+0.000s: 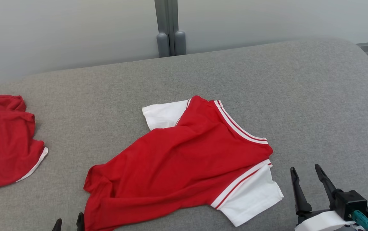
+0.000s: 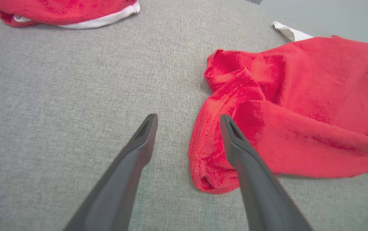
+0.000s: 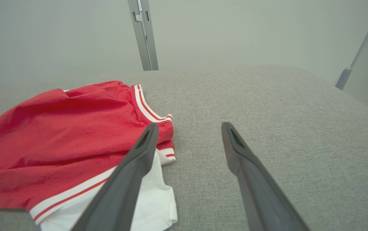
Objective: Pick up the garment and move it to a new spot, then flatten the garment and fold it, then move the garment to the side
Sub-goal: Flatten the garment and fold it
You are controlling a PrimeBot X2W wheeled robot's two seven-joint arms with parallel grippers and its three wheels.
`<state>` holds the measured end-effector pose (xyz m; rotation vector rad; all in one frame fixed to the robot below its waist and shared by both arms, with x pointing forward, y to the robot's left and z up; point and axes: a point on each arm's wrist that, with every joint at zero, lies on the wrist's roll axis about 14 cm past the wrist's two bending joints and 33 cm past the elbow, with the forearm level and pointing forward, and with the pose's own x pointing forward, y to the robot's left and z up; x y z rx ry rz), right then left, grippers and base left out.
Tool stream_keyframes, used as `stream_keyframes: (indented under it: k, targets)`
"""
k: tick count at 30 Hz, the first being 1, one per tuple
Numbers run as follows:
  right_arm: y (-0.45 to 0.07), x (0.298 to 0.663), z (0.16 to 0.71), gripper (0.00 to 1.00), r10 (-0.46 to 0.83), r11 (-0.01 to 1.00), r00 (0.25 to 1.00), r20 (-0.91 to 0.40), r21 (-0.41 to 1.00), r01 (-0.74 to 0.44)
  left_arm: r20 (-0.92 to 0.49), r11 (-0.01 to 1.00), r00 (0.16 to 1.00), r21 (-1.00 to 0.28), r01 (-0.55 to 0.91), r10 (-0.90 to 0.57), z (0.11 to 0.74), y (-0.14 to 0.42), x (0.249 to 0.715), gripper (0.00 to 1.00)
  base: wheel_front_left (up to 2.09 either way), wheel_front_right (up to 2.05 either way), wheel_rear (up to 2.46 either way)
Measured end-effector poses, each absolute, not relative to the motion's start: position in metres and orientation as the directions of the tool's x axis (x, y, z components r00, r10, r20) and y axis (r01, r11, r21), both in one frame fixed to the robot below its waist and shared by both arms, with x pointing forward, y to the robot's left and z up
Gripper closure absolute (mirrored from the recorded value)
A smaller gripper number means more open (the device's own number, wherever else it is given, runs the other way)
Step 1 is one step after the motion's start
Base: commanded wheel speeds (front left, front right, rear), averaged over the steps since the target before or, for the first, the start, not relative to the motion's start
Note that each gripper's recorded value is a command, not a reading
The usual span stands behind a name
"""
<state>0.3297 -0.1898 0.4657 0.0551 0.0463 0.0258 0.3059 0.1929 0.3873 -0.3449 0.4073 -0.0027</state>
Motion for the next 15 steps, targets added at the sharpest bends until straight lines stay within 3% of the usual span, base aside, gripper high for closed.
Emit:
stream_keyframes:
  k: [6,15]
  targets:
    - [-0.198,0.329,0.482,0.00,0.006,0.999,1.000,0.006,0.041,-0.006,-0.214,0.964,0.976,-0.266,-0.028,-0.031,0.430,0.192,0.315,0.00,0.00,0.00,0.00]
    - [-0.214,0.324,0.501,0.00,-0.041,0.999,0.997,0.069,0.014,0.041,-0.014,0.987,0.999,-0.158,0.032,-0.034,0.478,0.183,0.324,0.00,0.00,0.00,0.00]
